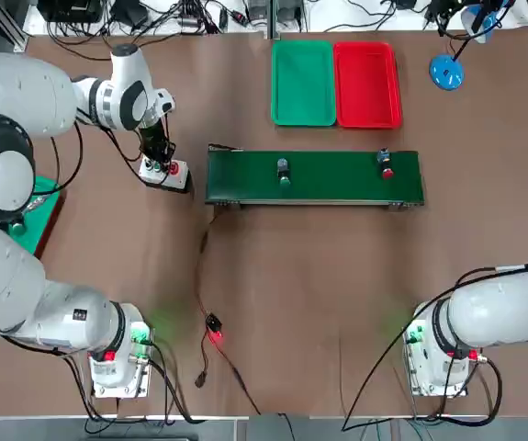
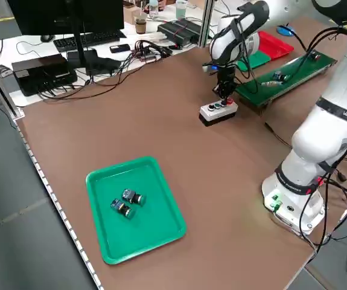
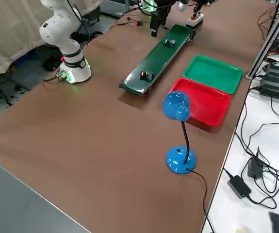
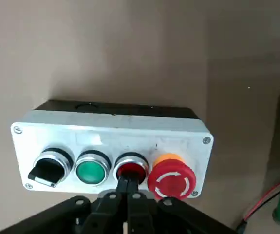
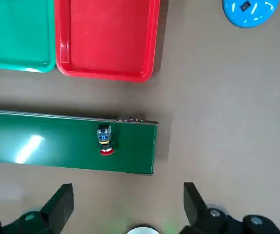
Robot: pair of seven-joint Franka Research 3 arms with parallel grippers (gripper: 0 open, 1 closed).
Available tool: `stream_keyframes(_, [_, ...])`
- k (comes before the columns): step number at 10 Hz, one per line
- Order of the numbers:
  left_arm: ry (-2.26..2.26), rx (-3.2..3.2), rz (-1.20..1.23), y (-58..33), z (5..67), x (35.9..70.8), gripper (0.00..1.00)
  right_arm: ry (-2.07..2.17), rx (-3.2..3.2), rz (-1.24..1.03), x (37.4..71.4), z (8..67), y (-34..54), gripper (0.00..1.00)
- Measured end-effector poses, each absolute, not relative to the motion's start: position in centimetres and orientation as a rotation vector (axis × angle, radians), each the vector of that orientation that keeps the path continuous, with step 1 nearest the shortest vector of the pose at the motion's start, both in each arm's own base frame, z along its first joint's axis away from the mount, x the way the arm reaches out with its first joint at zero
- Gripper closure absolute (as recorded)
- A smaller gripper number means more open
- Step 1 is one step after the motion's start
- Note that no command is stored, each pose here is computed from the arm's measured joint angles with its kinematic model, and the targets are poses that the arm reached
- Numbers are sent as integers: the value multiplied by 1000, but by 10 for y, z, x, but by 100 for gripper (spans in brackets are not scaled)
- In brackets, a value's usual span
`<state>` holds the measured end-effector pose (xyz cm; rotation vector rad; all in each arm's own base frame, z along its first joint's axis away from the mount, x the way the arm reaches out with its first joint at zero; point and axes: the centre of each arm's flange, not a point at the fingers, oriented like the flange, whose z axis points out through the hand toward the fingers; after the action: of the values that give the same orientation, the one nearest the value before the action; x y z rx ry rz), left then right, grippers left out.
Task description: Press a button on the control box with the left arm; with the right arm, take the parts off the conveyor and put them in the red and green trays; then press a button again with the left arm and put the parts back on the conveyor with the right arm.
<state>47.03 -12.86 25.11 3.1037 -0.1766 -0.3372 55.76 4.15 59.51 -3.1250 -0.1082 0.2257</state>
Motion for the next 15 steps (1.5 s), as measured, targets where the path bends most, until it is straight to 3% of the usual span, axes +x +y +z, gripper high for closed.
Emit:
stream_keyframes(2, [-176, 3105, -289, -131, 271, 481, 96, -109, -3125, 227, 558, 595, 42, 0])
stream_keyframes(4, [-171, 3107, -226, -133, 332, 505, 87, -109, -3125, 234, 558, 591, 42, 0])
stream_keyframes(7, [-97, 3096, -31, -115, 463, 557, 44, -107, -3115, 256, 559, 566, 43, 0])
stream_keyframes(10, [15, 3095, 8, -64, 576, 570, 1, -55, -3082, 250, 562, 509, 50, 0])
stream_keyframes(15, [34, 3089, 80, -45, 647, 547, 0, 129, -3060, 166, 547, 409, 91, 0])
